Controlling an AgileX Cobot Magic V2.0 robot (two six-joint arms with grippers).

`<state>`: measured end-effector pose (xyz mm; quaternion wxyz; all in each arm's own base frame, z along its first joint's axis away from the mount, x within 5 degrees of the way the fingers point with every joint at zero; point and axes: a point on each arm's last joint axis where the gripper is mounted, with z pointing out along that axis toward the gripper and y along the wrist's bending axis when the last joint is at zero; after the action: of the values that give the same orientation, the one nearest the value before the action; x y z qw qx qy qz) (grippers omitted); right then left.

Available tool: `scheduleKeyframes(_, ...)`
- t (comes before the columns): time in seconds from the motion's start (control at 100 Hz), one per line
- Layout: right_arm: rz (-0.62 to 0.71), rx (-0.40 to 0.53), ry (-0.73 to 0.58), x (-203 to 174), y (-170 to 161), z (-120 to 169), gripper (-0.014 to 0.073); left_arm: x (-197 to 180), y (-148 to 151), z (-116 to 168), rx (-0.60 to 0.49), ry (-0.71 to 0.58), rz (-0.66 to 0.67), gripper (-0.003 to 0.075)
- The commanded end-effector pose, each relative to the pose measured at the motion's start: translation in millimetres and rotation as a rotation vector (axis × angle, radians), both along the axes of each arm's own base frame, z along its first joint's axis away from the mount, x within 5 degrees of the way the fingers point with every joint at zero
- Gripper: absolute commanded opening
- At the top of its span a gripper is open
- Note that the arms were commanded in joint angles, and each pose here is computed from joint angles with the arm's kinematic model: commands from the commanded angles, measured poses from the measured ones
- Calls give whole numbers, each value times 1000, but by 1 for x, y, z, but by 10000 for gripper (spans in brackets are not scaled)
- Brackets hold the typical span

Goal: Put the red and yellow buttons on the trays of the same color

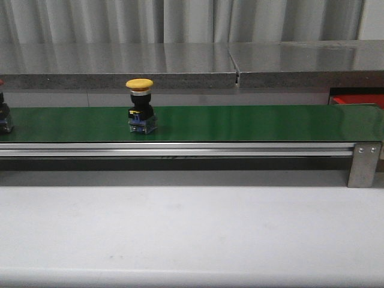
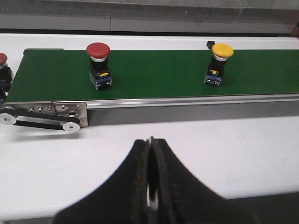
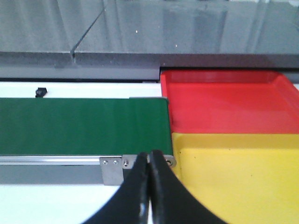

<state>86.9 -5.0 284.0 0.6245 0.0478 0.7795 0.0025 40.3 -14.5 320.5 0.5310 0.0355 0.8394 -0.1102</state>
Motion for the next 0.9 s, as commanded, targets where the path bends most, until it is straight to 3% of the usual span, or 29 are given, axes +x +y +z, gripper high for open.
scheduleKeyframes(0.0, -2, -1, -20, 13, -1, 24, -117, 2, -1, 13, -31, -81, -3, -20)
scheduleKeyframes(0.36, 43, 18, 190, 73, 2, 53, -116, 2, -1, 13, -31, -81, -3, -20)
scheduleKeyframes(0.7, 219, -43, 331, 133, 34, 76, -108, 2, -1, 13, -31, -81, -3, -20)
scheduleKeyframes(0.79, 260, -57, 378, 147, 45, 79, -23, 2, -1, 13, -31, -81, -3, -20)
scheduleKeyframes(0.89, 303, -67, 419, 161, 58, 81, 173, 2, -1, 13, -31, -81, -3, -20)
